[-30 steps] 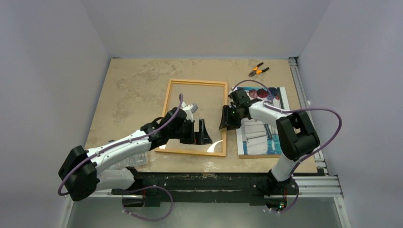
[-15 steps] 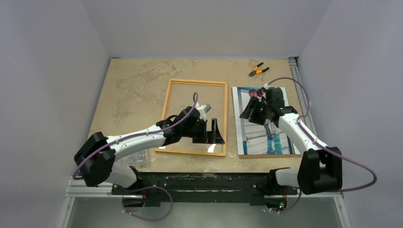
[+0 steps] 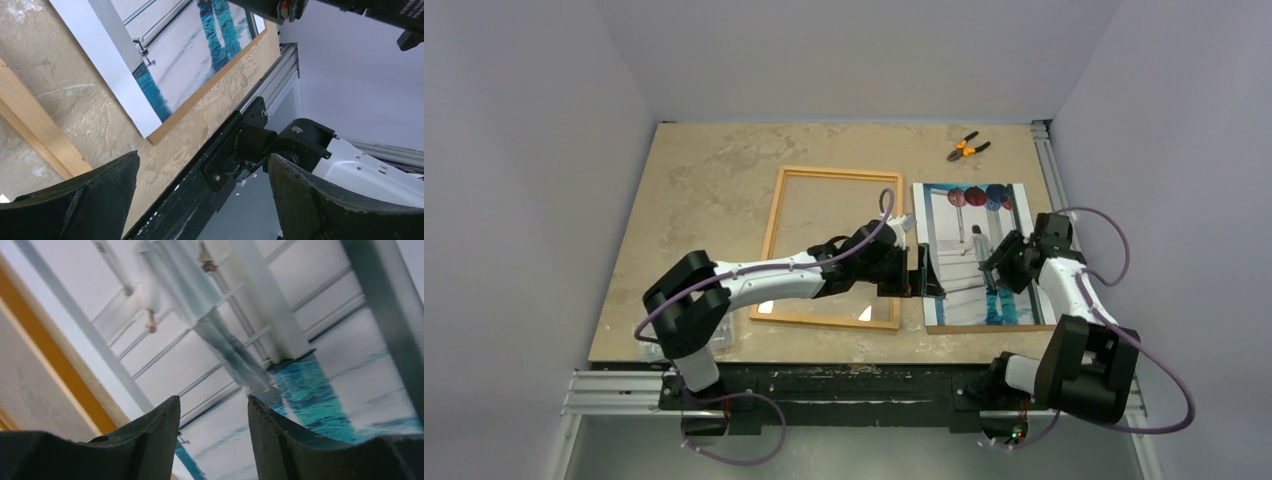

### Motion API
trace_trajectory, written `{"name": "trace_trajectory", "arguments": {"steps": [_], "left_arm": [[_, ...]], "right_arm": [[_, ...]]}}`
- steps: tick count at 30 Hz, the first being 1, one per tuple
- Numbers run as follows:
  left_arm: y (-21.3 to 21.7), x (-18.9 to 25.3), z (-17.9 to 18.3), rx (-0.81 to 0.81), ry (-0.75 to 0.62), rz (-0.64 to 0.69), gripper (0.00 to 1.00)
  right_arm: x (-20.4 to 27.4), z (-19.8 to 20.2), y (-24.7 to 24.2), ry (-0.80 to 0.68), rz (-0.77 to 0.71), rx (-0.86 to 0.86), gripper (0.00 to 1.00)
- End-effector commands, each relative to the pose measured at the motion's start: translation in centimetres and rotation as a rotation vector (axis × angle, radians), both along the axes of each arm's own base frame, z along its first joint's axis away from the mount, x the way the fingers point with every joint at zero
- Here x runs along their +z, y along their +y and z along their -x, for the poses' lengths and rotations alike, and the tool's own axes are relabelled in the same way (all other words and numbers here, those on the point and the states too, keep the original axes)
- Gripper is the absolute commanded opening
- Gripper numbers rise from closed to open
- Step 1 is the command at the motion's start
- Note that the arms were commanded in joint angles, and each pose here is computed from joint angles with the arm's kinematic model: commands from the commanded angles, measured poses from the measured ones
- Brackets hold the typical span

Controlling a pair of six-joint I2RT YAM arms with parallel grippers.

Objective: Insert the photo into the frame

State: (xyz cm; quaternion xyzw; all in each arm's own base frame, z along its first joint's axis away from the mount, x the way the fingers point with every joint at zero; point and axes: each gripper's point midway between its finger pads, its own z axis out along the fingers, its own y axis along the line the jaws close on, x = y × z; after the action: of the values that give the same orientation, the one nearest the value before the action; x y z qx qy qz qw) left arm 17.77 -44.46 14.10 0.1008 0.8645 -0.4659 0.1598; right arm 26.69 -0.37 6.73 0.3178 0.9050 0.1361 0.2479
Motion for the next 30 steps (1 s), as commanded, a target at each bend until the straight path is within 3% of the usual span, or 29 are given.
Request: {"name": "trace_trajectory", "arguments": {"steps": [1,7,16,30], "left_arm": [[-2.1,0.6,-1.4,0.048,-0.007,0.009,0.97],[-4.4,-1.8,-2.2,0.051,0.021,-0.045,0.96],[-4.2,-5.9,-2.9,0.130,0.050,-0.238,0.96],[-5.7,-9.0,-3.4,0.150,0.100,-0.280,0.96]], "right_arm": [[-3.1,1.3,-1.6,0.089,-0.042,-0.071,0.51],[-5.5,2.1,-1.8,0.160,-0.131,-0.107,0.50],[-5.3,2.4,-2.5,0.162,-0.113,-0.137,0.49],[-5.5,2.5,-2.0,0.162,-0.140,-0.119,0.48]]}}
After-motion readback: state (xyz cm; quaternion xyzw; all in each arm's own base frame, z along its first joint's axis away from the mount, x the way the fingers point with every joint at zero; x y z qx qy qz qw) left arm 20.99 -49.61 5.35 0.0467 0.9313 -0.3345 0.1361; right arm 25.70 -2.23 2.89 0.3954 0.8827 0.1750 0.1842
